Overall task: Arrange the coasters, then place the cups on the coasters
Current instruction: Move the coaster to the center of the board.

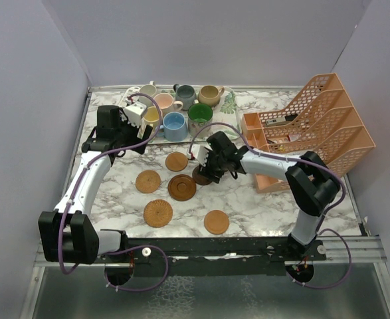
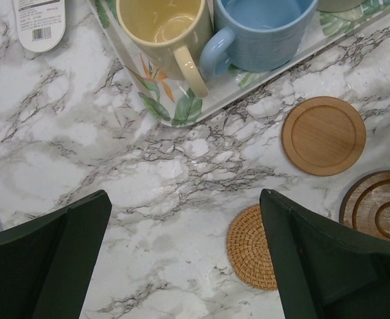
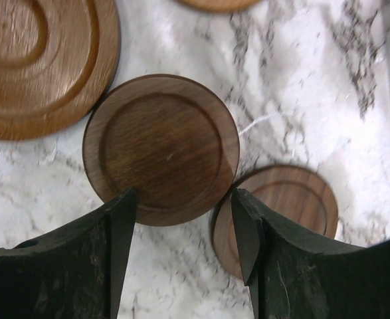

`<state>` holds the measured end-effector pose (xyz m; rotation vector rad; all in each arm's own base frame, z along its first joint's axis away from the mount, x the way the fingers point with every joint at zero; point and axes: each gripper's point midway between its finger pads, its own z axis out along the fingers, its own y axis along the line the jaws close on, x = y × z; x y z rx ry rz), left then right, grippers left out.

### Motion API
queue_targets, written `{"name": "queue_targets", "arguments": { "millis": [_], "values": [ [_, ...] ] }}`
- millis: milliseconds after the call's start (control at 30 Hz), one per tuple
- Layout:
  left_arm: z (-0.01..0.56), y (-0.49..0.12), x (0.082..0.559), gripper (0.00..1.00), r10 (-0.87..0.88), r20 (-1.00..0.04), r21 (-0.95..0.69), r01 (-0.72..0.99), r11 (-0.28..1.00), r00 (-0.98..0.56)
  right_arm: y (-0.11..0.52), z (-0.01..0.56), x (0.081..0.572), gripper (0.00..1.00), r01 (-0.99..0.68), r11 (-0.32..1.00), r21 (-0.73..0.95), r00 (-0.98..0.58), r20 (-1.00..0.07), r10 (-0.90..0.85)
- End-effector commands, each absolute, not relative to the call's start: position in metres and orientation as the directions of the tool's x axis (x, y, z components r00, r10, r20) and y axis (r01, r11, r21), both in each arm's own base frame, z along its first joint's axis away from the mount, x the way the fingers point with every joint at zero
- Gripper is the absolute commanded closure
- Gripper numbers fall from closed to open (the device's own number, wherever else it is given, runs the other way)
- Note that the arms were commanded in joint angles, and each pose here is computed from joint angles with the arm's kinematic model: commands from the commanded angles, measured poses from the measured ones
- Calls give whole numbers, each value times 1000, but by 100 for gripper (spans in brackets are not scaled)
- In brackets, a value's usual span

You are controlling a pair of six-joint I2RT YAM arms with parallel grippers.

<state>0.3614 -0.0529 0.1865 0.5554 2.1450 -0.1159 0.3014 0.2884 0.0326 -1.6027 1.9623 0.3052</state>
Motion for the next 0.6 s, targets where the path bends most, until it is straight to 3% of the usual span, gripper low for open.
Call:
{"name": "queue_targets", "arguments": {
  "millis": [0,300,567],
  "values": [
    [200,-60,361,1,330,-827,104,453,886,-455,249,18,271,42,-963,231,-138,-144,-460,-876],
    [196,-65,355,1,337,-828,91,486,869,-448,189,10,269,44,-940,310,-146,-235,-385,-893],
    [193,-68,350,1,347,-831,92,508,856,-435,160,14,288,44,-907,392,-155,-310,-383,-870]
  ]
}}
